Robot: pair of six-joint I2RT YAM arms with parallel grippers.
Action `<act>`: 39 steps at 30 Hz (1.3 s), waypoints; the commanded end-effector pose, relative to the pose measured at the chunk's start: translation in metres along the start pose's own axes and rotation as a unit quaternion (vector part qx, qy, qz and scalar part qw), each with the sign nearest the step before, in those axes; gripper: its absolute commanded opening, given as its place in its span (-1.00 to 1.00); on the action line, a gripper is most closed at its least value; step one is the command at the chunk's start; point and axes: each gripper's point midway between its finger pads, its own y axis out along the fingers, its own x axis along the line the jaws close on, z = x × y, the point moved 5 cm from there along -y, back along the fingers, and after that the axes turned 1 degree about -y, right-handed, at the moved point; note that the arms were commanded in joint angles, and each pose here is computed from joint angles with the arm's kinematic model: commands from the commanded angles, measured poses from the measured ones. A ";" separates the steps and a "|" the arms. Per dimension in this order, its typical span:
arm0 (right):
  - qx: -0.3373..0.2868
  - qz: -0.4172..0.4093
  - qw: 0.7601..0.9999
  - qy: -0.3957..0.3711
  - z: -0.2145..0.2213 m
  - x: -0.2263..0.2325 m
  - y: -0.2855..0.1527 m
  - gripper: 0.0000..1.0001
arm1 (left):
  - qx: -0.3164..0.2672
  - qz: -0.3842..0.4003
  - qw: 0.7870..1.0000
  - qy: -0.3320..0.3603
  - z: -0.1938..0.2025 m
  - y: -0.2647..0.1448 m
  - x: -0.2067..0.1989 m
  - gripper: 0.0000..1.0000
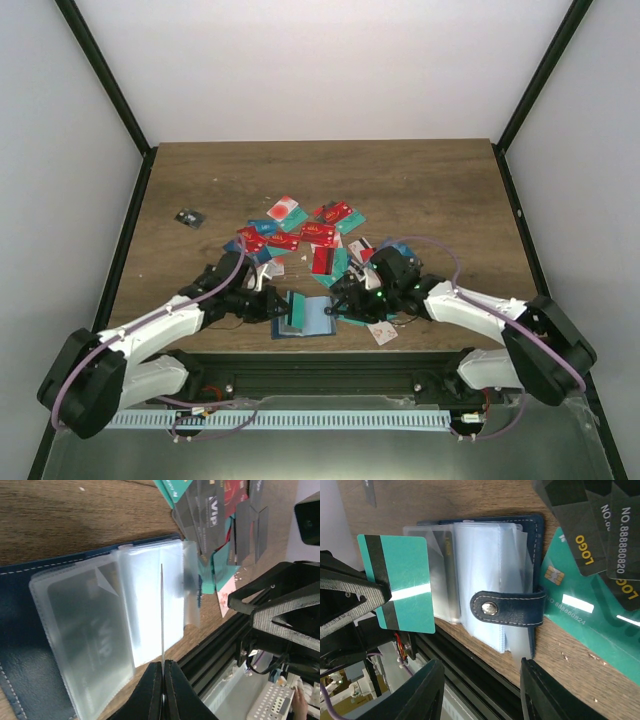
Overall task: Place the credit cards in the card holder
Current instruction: Insert the credit card into the card holder.
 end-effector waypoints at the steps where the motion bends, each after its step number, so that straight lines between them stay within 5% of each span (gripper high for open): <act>1: 0.001 0.003 1.000 -0.007 -0.002 -0.004 0.005 -0.14 | 0.005 0.003 1.000 0.019 -0.003 0.005 0.004 -0.92; 39: 0.037 0.031 0.999 -0.019 -0.020 -0.022 0.042 -0.44 | 0.012 0.023 1.000 -0.009 -0.006 0.034 0.026 -0.92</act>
